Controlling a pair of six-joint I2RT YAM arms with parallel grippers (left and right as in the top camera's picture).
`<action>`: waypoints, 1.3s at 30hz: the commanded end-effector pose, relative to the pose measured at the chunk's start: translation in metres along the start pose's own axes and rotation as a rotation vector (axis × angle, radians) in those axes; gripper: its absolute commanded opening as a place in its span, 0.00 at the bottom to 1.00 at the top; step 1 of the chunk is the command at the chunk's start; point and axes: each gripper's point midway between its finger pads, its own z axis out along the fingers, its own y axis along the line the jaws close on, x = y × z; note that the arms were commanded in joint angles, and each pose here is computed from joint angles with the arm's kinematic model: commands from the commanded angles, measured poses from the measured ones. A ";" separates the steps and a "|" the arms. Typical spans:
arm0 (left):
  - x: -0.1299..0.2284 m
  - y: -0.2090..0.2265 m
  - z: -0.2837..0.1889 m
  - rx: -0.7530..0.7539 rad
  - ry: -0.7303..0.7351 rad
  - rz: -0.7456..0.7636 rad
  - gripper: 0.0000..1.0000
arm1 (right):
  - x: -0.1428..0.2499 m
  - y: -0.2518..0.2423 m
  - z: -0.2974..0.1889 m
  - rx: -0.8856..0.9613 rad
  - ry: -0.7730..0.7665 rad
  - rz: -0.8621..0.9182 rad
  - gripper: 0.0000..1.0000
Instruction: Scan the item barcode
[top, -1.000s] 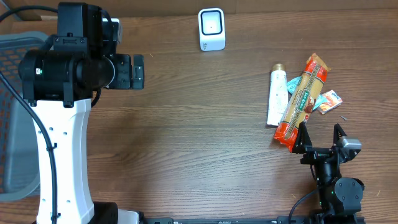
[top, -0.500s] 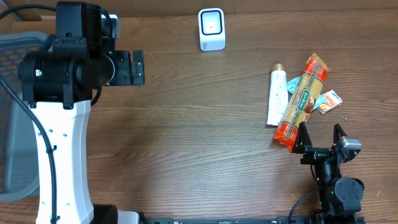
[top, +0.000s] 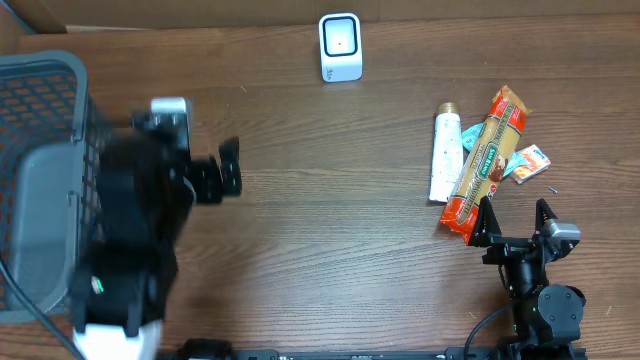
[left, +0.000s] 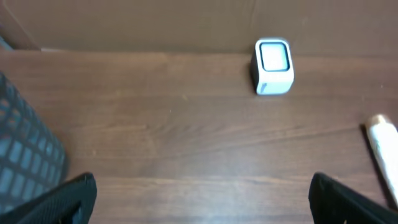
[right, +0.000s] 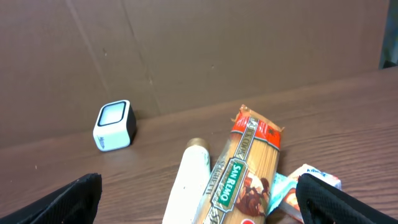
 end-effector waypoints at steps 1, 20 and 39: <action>0.040 0.000 0.004 0.024 -0.043 -0.013 1.00 | 0.002 0.001 0.000 -0.010 -0.001 0.004 1.00; 0.129 0.009 0.032 0.024 -0.356 0.063 1.00 | 0.002 0.001 0.000 -0.010 -0.001 0.004 1.00; 0.166 0.013 0.043 0.004 -0.388 0.178 1.00 | 0.002 0.001 0.000 -0.010 -0.001 0.004 1.00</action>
